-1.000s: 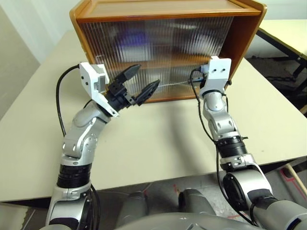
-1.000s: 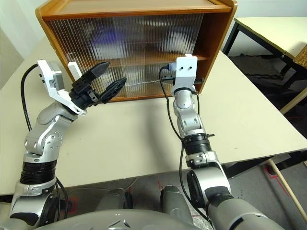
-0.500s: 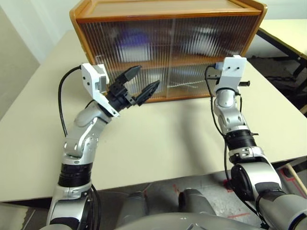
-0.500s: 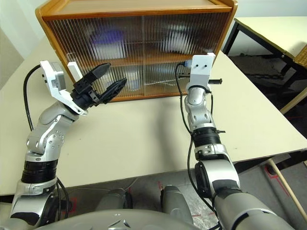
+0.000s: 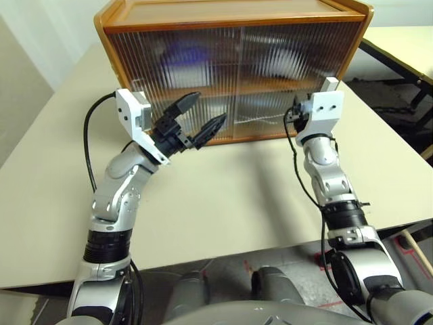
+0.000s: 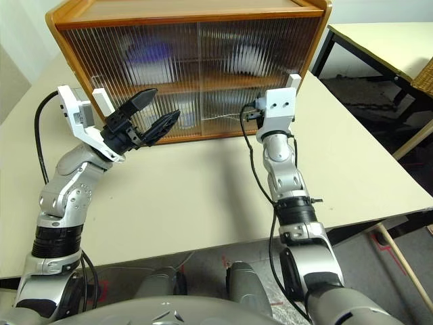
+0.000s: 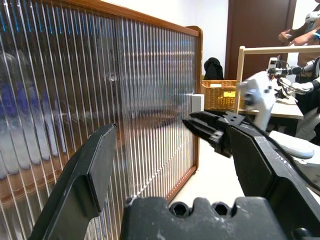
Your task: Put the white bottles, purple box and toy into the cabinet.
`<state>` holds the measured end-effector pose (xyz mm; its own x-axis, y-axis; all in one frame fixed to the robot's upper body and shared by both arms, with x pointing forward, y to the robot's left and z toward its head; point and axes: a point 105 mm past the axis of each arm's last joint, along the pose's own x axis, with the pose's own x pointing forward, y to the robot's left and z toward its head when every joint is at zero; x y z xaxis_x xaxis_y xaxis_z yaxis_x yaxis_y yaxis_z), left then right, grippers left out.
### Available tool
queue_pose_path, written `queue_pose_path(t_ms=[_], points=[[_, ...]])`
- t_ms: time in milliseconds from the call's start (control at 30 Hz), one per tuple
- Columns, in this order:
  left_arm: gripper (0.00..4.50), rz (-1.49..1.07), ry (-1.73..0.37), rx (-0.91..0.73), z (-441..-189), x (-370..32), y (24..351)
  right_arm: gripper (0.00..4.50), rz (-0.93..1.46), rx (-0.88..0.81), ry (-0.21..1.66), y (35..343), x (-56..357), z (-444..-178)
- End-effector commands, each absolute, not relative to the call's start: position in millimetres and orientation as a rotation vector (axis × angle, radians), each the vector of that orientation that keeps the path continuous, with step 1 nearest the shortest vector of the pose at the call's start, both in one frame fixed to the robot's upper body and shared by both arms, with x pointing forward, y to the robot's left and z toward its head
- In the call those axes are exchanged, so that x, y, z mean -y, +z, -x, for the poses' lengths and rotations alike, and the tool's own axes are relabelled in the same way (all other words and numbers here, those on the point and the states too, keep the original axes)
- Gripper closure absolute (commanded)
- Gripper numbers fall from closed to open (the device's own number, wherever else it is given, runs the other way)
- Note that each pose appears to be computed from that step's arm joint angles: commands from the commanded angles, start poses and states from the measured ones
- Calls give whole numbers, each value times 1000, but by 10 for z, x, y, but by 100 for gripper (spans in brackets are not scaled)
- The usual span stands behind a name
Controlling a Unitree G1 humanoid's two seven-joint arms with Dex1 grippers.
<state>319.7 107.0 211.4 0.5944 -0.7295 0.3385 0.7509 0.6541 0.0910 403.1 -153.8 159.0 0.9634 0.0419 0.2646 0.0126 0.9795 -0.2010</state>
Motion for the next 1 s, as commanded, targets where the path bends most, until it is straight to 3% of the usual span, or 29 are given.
queue_pose_path(t_ms=[33, 100, 167, 200, 467, 800, 1000], points=[[0, 61, -857, 348, -3225, -1085, 2060, 159, 172, 276, 121, 1606, 1529, -3931], [0, 61, -856, 347, -3226, -1088, 2056, 86, 166, 273, 140, 1604, 1533, -3911], [0, 72, -836, 340, -3248, -1132, 2016, 10, 61, 248, 356, 1555, 1521, -3773], [0, 77, -822, 335, -3260, -1162, 1989, 4, 21, 239, 390, 1531, 1582, -3711], [0, 61, -715, 314, -3348, -1407, 1858, 4, -41, 164, 350, 1288, 1973, -3457], [0, 65, -489, 283, -3331, -1844, 1623, 4, -30, 143, 344, 1195, 2096, -3241], [0, -17, -173, 251, -3201, -2495, 1330, 4, -7, 151, 335, 1215, 2149, -3130]])
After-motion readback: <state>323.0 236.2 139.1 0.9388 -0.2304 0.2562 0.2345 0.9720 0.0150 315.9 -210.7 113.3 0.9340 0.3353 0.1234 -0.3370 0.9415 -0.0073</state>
